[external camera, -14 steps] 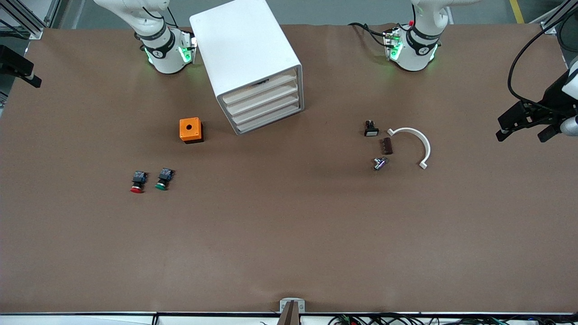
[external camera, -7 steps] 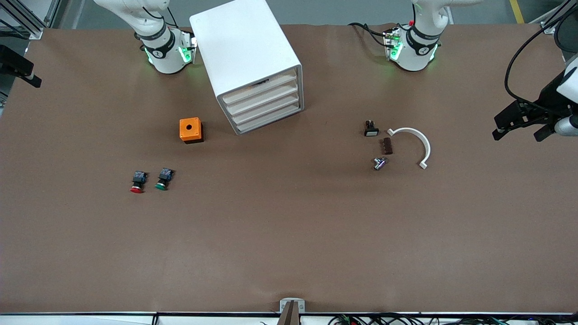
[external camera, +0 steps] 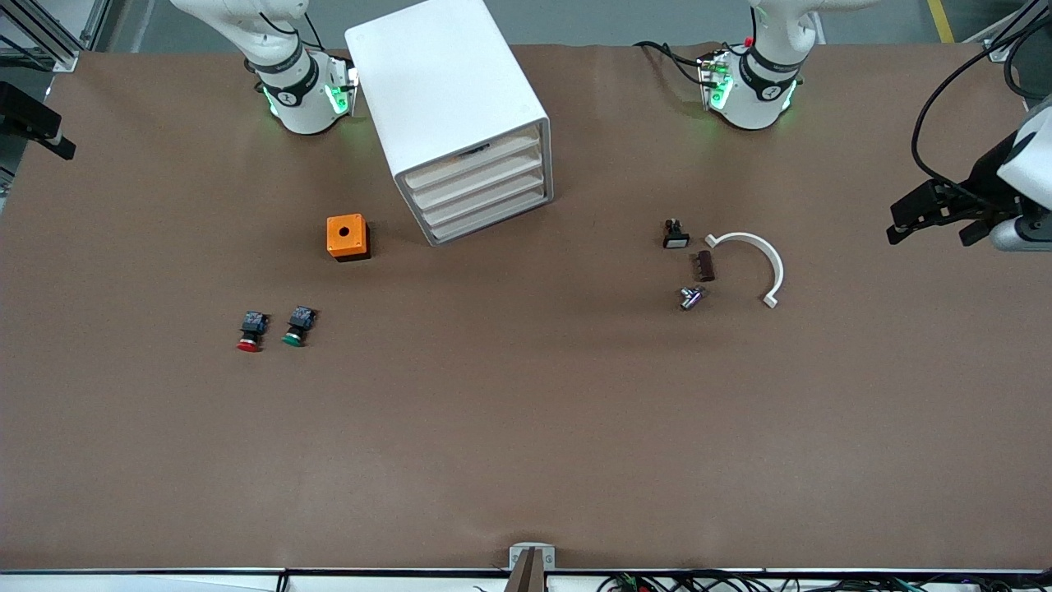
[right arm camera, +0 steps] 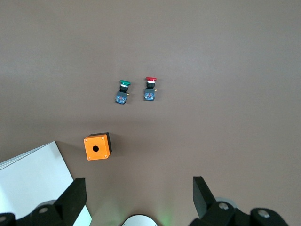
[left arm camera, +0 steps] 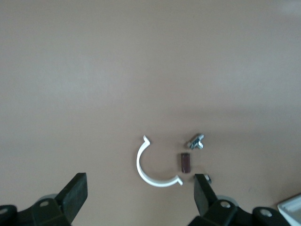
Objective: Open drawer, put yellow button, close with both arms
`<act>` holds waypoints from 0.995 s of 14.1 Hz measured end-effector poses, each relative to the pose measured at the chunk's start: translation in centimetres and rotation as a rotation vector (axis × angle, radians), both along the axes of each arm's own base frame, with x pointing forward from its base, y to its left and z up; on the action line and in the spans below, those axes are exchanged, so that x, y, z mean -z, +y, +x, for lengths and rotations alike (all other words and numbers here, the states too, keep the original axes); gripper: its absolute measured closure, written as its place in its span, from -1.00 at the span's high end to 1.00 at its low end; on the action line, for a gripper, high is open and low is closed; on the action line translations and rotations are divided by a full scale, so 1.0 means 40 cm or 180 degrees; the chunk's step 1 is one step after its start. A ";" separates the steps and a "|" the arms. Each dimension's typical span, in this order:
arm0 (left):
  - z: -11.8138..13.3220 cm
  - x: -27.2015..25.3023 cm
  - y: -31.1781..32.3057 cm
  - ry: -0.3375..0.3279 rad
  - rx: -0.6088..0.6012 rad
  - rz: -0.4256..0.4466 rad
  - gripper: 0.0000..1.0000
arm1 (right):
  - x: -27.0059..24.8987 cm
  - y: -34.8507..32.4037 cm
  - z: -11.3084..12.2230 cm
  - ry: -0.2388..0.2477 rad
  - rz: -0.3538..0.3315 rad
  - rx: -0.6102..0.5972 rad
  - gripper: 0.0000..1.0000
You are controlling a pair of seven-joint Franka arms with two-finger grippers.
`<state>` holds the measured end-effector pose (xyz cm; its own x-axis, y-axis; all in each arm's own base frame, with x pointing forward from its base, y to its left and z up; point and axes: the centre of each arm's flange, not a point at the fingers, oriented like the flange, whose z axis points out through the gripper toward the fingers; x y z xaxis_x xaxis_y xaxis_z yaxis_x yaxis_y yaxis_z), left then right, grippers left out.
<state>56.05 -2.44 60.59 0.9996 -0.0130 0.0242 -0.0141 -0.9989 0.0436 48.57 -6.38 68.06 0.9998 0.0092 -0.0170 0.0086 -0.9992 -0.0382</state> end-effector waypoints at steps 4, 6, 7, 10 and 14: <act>-0.003 0.028 0.005 0.0187 0.0016 0.0091 1.00 | 0.000 0.000 0.000 -0.0001 0.0000 0.0001 1.00; -0.005 0.025 0.002 0.0193 0.0022 0.0096 1.00 | 0.000 0.000 0.000 -0.0001 0.0000 0.0001 1.00; -0.005 0.022 0.000 0.0189 0.0027 0.0097 1.00 | 0.000 -0.001 0.000 -0.0001 0.0000 0.0002 1.00; -0.005 0.015 -0.003 0.0176 0.0034 0.0096 1.00 | 0.000 -0.001 -0.001 -0.0001 0.0000 0.0003 1.00; -0.005 0.011 -0.003 0.0168 0.0035 0.0096 1.00 | -0.001 -0.001 -0.001 -0.0003 0.0000 0.0003 1.00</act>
<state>55.87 -2.57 60.16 0.9993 -0.0239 -0.0290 -0.0235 -0.9996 0.0145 48.53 -6.43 68.10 0.9998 0.0083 -0.0162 0.0077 -0.9992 -0.0383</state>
